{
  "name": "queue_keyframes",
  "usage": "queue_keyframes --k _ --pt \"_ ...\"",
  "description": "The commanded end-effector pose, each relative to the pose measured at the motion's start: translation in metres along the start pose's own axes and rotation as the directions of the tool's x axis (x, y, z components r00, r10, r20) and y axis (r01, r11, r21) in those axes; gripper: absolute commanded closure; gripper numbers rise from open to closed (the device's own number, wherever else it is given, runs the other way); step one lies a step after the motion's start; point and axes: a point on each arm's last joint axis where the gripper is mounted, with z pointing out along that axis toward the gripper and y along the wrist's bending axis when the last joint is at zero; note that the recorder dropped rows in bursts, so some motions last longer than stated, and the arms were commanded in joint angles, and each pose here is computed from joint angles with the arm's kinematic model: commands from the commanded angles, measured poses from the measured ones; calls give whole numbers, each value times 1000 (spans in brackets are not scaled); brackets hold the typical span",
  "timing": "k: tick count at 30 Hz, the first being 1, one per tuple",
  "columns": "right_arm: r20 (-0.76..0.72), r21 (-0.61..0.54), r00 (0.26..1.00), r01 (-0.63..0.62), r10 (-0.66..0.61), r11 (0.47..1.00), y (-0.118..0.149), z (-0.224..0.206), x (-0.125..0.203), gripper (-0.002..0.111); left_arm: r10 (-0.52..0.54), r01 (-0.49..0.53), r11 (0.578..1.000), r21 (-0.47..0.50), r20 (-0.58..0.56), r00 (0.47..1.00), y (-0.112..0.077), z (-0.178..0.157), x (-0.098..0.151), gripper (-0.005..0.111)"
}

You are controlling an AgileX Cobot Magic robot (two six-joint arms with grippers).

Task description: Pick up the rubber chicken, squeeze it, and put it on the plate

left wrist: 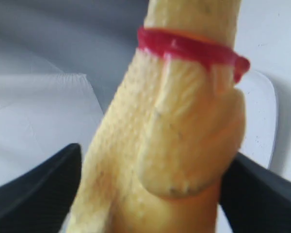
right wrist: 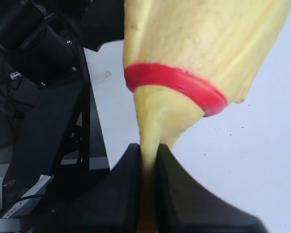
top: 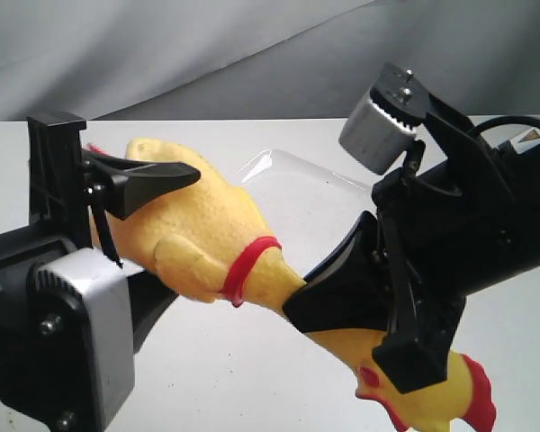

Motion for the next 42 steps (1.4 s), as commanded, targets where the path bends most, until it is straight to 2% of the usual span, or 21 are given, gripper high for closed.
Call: queue_keyframes --k 1,3,5,7,8,11,20,22,24,27,32,34,36,38,42 --pt "28 -2 1000 3 -2 1000 1 -1 -3 108 -42 42 999 -6 4 999 2 1 -2 22" --pt "28 -1 1000 2 -2 1000 1 -1 -3 108 -42 42 999 -8 -1 999 3 1 -1 27" --pt "29 0 1000 2 -2 1000 1 -1 -3 108 -42 42 999 -8 -1 999 3 1 -1 38" --pt "29 0 1000 2 -2 1000 1 -1 -3 108 -42 42 999 -8 -1 999 3 1 -1 58" --pt "29 0 1000 2 -2 1000 1 -1 -3 108 -42 42 999 -8 -1 999 3 1 -1 74" --pt "29 0 1000 2 -2 1000 1 -1 -3 108 -42 42 999 -8 -1 999 3 1 -1 107" --pt "29 0 1000 2 -2 1000 1 -1 -3 108 -46 46 999 -3 4 999 2 1 -2 106" --pt "29 0 1000 2 -2 1000 1 -1 -3 108 -152 151 988 37 16 988 -1 0 -3 106" --pt "29 0 1000 2 -2 1000 1 -1 -3 108 -213 212 975 59 11 977 -3 0 -3 106" --pt "33 4 999 2 -2 1000 0 -1 -3 108 -175 175 983 55 2 984 -3 0 -2 107" --pt "59 50 998 -20 17 999 -4 -1 -5 108 -227 227 972 67 -6 974 -4 0 -2 107" --pt "61 52 998 -20 17 998 -4 -1 -6 108 -176 176 982 62 -1 984 -4 0 -2 105" --pt "56 46 998 -20 18 999 -4 -1 -5 108 -121 121 991 59 4 993 -3 0 -2 99" --pt "50 39 999 -20 18 999 -3 -1 -5 108 -90 90 994 58 6 996 -3 0 -2 87" --pt "50 39 999 -20 18 999 -3 -1 -5 108 -90 90 994 58 6 996 -3 0 -2 45"
